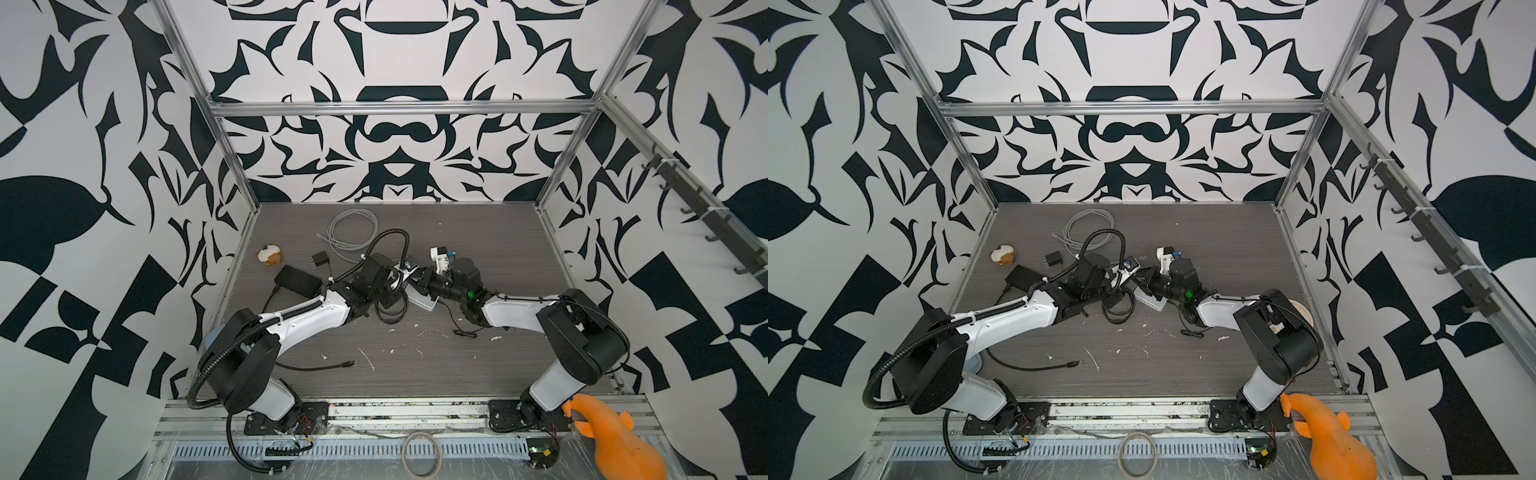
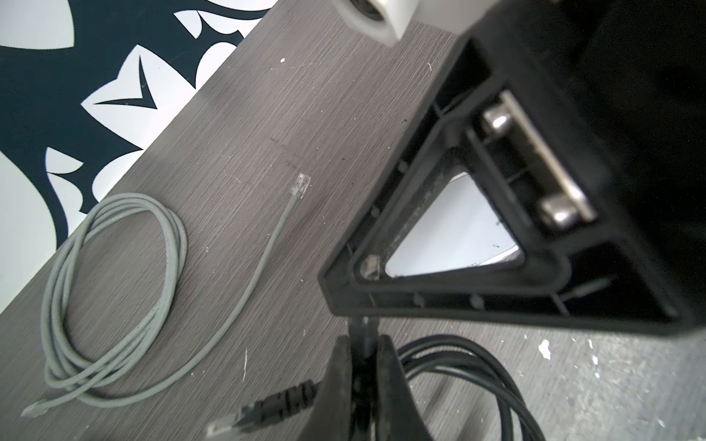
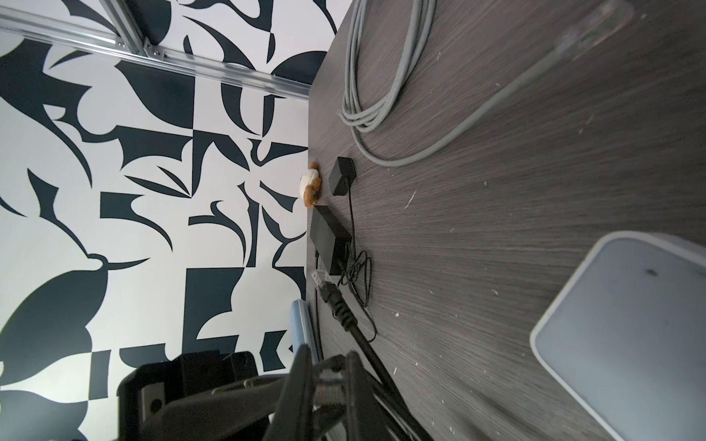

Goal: Insert the plug into the switch port

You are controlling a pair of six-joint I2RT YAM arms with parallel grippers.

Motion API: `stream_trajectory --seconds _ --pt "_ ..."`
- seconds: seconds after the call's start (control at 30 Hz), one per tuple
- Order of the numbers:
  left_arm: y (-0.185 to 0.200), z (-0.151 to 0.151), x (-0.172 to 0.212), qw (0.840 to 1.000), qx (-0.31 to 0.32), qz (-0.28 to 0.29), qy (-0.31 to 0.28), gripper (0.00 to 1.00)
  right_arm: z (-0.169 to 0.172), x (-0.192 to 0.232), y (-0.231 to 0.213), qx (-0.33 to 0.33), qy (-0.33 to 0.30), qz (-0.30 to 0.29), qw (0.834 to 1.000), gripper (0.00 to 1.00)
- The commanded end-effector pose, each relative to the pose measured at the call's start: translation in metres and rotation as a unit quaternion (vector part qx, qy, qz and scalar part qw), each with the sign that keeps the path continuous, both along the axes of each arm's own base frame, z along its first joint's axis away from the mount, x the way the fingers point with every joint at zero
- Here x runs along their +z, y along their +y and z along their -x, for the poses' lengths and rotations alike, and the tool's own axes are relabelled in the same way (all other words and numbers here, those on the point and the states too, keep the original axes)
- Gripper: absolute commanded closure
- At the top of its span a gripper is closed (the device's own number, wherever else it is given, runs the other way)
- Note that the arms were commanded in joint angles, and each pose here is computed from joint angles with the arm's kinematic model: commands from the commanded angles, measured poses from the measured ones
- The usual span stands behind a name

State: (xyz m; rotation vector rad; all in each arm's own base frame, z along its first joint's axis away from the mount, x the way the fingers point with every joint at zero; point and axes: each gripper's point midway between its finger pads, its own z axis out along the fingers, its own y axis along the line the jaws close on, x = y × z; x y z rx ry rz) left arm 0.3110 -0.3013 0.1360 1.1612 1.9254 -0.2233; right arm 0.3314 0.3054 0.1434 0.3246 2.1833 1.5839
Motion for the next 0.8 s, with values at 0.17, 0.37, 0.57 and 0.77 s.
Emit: stream_trajectory --seconds 0.17,0.37,0.57,0.77 --pt "0.0009 -0.0039 0.0147 0.999 0.002 -0.019 -0.031 1.00 0.0034 0.0221 0.0039 0.011 -0.023 -0.001 1.000 0.72" --pt "-0.0012 -0.0034 0.0135 0.998 0.000 -0.041 -0.050 1.00 0.0059 0.0195 0.0050 0.010 -0.007 0.028 1.000 0.73" --pt "-0.0033 0.0007 0.0117 0.997 -0.009 -0.046 -0.057 1.00 0.0017 0.0191 0.0045 0.001 -0.002 0.032 0.999 0.72" --pt "0.0003 0.0007 0.0114 0.997 -0.003 -0.048 -0.060 1.00 -0.0007 0.0202 0.0079 0.004 0.002 0.027 1.000 0.84"
